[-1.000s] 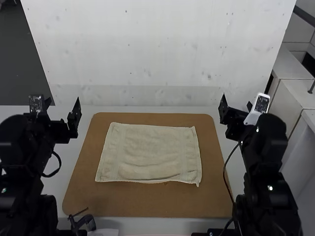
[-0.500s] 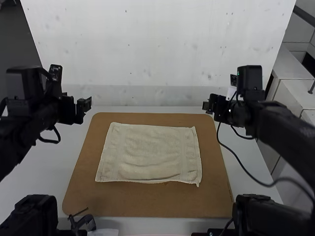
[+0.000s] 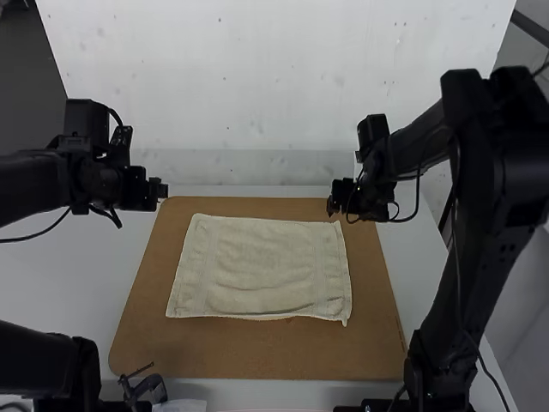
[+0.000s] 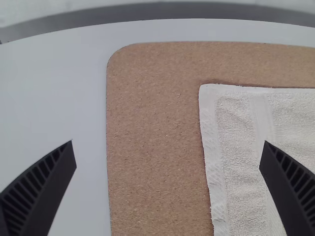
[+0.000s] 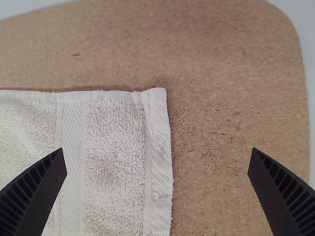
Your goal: Fold the towel.
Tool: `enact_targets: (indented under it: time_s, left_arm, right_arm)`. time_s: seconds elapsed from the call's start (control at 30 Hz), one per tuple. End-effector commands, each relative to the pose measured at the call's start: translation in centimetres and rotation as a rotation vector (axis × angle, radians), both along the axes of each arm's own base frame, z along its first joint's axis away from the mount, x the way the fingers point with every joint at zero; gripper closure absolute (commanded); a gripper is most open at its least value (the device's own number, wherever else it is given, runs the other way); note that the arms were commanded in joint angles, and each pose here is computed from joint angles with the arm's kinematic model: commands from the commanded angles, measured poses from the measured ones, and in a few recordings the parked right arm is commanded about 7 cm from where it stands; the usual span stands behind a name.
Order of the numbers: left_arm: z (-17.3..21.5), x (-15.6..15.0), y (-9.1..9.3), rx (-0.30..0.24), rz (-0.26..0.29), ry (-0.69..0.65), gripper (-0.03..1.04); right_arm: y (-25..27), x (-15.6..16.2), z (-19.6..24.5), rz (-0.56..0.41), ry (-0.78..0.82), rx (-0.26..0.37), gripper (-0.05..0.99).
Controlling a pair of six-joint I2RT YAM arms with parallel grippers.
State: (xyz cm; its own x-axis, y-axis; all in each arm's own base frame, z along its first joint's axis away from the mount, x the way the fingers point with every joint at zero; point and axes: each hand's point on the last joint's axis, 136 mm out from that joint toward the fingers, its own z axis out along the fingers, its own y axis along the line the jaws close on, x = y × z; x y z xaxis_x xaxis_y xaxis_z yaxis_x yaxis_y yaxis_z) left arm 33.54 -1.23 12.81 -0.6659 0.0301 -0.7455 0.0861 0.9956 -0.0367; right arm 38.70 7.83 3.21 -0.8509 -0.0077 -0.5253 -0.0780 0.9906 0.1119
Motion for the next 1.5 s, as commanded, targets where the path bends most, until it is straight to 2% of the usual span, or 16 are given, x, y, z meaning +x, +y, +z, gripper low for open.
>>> enact_targets:
  time_s: [0.0,0.07,0.17,0.37,0.43,0.47,0.53,0.63,0.73,0.83,0.93,1.03,1.13,1.2,1.33,1.47]
  left_arm:
    - [1.3,0.9,0.8,0.077,-0.002,-0.04,0.07]
    - [1.5,1.0,1.2,0.111,0.0,-0.049,0.07]
    - [1.5,0.9,1.7,0.127,0.022,-0.046,0.07]
    - [1.3,0.9,1.6,0.136,0.023,-0.044,0.07]
    - [1.2,0.9,1.3,0.137,0.014,-0.044,0.07]
    - [1.2,0.9,1.3,0.136,0.015,-0.043,0.07]
    - [1.1,1.0,1.2,0.131,0.016,-0.039,0.07]
    - [0.8,1.5,1.0,0.114,0.029,-0.017,0.07]
    - [-0.4,2.5,0.7,0.108,0.022,0.028,0.06]
    - [-2.2,3.5,-0.6,0.104,-0.008,0.097,0.03]
    - [-3.8,4.7,-1.5,0.081,0.0,0.178,0.03]
    - [-5.2,5.9,-2.6,0.084,-0.021,0.231,0.03]
    - [-6.6,6.9,-3.2,0.078,-0.02,0.268,0.03]
    - [-7.4,7.3,-4.1,0.084,-0.041,0.285,0.03]
    - [-9.6,8.1,-5.1,0.13,-0.052,0.325,0.03]
    - [-11.1,9.1,-6.0,0.138,-0.066,0.353,0.03]
  right_arm:
    - [1.1,1.4,-1.0,0.02,0.008,-0.054,-0.02]
    - [1.4,1.7,-1.9,0.024,0.022,-0.075,-0.02]
    - [1.9,2.0,-3.1,0.032,0.042,-0.095,-0.02]
    - [1.8,2.5,-5.4,0.023,0.089,-0.113,-0.01]
    - [1.2,2.6,-6.3,0.008,0.106,-0.134,0.03]
    - [1.1,2.6,-6.7,0.005,0.114,-0.135,0.09]
    - [0.9,2.4,-7.8,0.004,0.146,-0.143,0.28]
    - [0.7,2.1,-8.2,0.0,0.168,-0.147,0.63]
    - [0.8,2.0,-8.3,0.002,0.177,-0.15,0.9]
    - [0.5,1.9,-8.3,-0.006,0.181,-0.165,0.92]
    - [0.5,1.7,-8.1,-0.007,0.187,-0.166,0.92]
    - [0.5,1.4,-8.1,-0.004,0.191,-0.168,0.92]
    - [0.6,1.3,-8.0,-0.001,0.189,-0.168,0.92]
    - [0.7,1.1,-8.0,0.003,0.192,-0.171,0.92]
    - [0.7,1.1,-8.0,0.005,0.189,-0.176,0.92]
    - [0.6,1.0,-8.1,0.006,0.191,-0.179,0.92]
